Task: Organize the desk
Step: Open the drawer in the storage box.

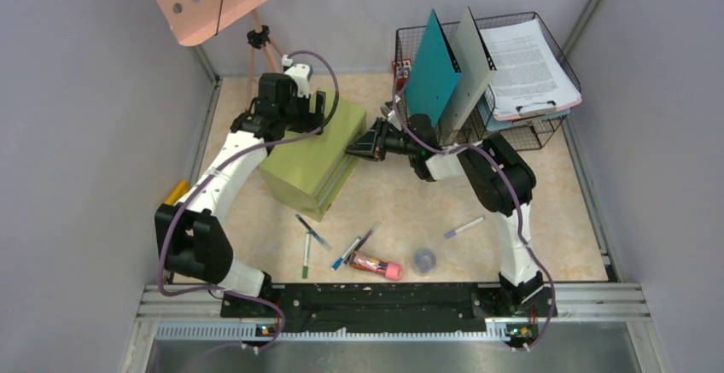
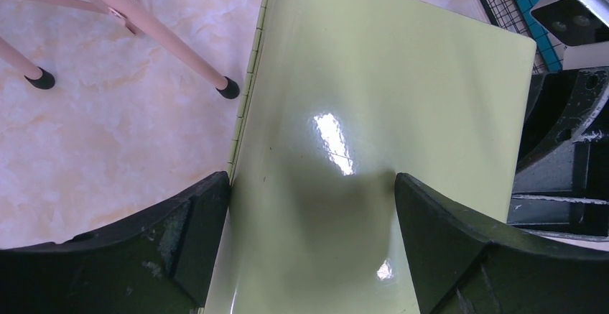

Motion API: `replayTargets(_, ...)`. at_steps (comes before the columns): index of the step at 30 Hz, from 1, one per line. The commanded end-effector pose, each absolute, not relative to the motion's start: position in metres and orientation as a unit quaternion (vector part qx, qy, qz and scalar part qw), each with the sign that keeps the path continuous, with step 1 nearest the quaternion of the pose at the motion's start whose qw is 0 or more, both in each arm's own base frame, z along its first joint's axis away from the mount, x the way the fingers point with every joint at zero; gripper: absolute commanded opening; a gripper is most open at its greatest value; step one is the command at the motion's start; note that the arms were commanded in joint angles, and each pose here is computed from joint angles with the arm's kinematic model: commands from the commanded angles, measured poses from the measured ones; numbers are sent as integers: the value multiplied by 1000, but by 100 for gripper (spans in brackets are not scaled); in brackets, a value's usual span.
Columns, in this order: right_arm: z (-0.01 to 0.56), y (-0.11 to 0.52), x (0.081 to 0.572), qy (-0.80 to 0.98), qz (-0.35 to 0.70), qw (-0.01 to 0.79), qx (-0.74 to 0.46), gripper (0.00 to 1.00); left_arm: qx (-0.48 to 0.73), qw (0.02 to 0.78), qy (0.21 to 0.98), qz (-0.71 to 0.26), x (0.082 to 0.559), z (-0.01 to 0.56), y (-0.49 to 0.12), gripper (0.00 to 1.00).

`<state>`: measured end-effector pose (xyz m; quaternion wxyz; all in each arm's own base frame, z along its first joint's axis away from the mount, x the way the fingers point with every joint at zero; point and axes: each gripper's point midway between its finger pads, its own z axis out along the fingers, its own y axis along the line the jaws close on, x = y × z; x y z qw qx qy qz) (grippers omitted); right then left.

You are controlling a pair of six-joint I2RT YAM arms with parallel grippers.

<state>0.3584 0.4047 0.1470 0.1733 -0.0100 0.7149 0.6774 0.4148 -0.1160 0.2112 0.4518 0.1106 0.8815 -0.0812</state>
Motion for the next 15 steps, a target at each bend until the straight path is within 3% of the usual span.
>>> replayTargets(1, 188, 429, 356, 665, 723, 188, -22, 28, 133, 274, 952, -46, 359, 116, -95, 88)
replayTargets(15, 182, 441, 361, 657, 733, 175, -6, 28, 138, 251, 954, -89, 347, 94, -109, 88)
